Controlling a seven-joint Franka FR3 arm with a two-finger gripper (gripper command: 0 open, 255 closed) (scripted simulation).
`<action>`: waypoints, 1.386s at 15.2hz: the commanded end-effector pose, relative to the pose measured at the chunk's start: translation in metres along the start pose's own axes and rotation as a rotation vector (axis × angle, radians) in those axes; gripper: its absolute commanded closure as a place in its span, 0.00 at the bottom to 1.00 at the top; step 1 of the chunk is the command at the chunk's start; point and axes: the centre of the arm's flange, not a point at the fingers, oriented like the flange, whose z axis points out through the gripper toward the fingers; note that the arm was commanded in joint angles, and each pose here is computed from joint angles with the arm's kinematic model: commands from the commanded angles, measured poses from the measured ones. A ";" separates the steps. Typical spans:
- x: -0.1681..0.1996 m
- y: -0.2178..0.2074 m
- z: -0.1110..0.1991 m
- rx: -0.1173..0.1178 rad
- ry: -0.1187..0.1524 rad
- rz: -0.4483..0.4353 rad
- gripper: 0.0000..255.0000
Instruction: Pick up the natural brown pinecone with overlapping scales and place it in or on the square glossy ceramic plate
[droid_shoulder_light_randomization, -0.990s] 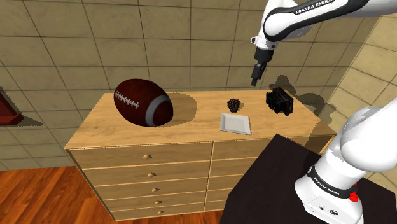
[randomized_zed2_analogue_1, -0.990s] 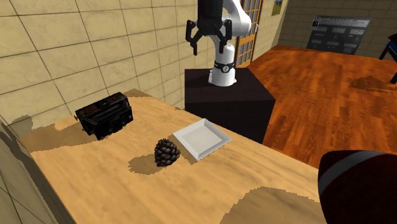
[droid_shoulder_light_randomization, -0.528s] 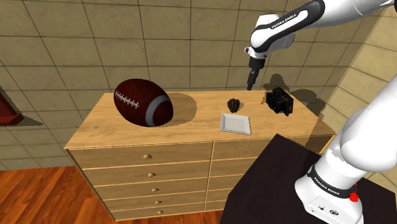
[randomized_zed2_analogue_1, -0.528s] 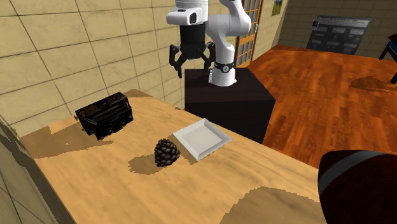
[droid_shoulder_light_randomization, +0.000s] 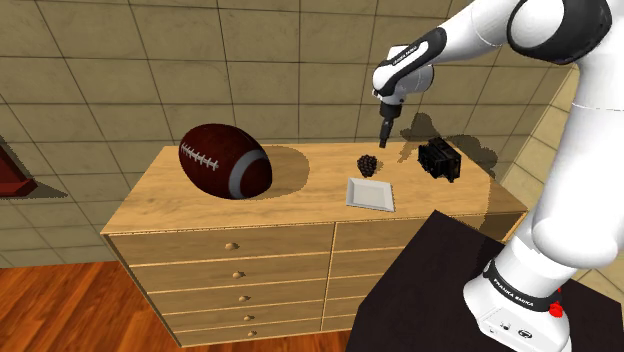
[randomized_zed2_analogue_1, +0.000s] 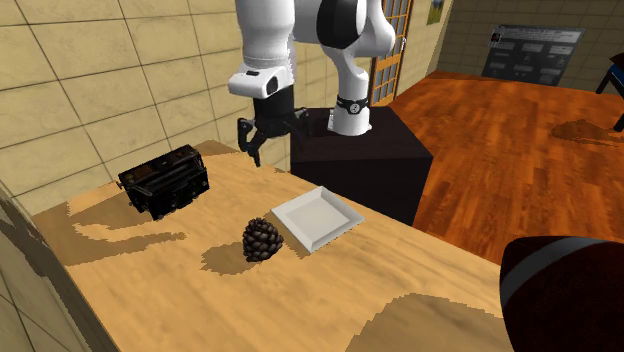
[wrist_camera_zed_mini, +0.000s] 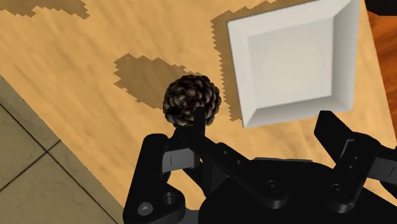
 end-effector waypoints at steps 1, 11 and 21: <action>0.010 0.018 0.018 0.003 -0.006 -0.024 0.00; 0.053 0.088 0.098 0.015 -0.031 -0.112 0.00; 0.052 0.088 0.127 0.015 -0.031 -0.112 0.00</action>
